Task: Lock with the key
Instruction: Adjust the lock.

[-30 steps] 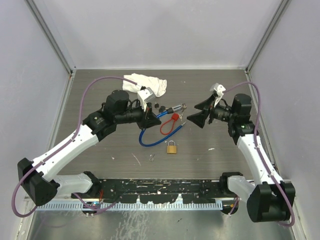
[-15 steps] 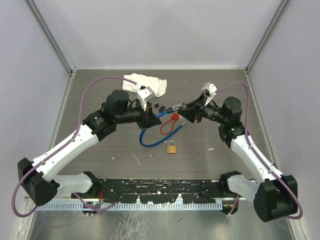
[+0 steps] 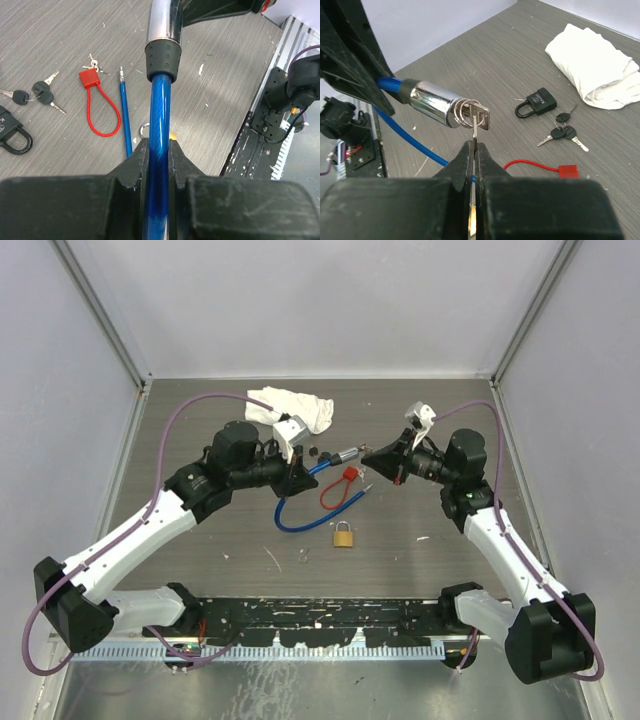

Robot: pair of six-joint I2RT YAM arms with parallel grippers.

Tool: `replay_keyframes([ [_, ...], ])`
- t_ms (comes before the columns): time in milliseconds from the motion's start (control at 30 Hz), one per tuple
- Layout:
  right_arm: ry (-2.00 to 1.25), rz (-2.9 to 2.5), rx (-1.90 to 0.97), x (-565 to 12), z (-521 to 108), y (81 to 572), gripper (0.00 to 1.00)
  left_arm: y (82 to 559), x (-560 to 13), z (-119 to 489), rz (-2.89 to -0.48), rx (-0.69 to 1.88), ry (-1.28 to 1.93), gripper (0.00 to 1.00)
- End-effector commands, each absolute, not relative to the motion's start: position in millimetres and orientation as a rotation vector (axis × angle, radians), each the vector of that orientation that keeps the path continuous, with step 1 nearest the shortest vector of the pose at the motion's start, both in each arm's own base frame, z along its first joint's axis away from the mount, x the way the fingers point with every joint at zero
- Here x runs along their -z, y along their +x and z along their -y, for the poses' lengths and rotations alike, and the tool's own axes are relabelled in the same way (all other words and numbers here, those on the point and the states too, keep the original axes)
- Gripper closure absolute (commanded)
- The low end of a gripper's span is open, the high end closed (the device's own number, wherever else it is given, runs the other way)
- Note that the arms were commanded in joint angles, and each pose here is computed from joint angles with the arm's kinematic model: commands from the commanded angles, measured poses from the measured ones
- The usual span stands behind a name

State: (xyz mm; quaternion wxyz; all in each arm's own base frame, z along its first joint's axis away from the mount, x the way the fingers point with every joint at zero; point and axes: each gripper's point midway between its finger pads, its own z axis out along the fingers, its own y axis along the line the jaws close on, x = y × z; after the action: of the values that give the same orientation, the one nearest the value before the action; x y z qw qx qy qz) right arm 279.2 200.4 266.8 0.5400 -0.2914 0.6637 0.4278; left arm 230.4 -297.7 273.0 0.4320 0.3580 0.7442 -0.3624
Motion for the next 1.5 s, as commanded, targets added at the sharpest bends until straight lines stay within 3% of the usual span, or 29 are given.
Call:
replay_keyframes([
  [0, -0.738, -1.452, -1.088, -312.6, -201.5, 265.6, 0.99, 238.1, -297.3, 294.0, -1.785, 0.846, 0.898, 1.00],
  [400, -0.451, -1.711, -1.312, -278.7, -188.8, 291.9, 0.98, 232.5, -290.0, 296.0, -1.668, 0.808, 1.074, 1.00],
  [733, -0.186, -1.817, -1.332, -253.3, -172.5, 318.4, 0.88, 225.6, -287.0, 295.8, -1.676, 0.821, 1.130, 1.00],
  [867, -0.167, -1.819, -1.343, -251.8, -172.0, 318.6, 0.77, 222.6, -283.8, 299.1, -1.694, 0.851, 1.147, 1.00],
  [1033, -0.186, -1.827, -1.222, -245.2, -163.2, 324.4, 0.71, 215.6, -283.5, 302.3, -1.711, 0.898, 1.177, 1.00],
  [1200, -0.463, -1.744, -1.045, -263.7, -158.9, 312.5, 0.51, 214.1, -284.9, 301.5, -1.729, 0.908, 1.174, 1.00],
  [1367, -0.872, -1.490, -0.983, -291.9, -169.2, 268.0, 0.25, 210.7, -283.9, 301.6, -1.724, 0.929, 1.189, 1.00],
  [1467, -0.981, -1.399, -1.047, -301.5, -176.2, 244.2, 0.22, 205.7, -281.7, 302.9, -1.692, 0.946, 1.227, 1.00],
])
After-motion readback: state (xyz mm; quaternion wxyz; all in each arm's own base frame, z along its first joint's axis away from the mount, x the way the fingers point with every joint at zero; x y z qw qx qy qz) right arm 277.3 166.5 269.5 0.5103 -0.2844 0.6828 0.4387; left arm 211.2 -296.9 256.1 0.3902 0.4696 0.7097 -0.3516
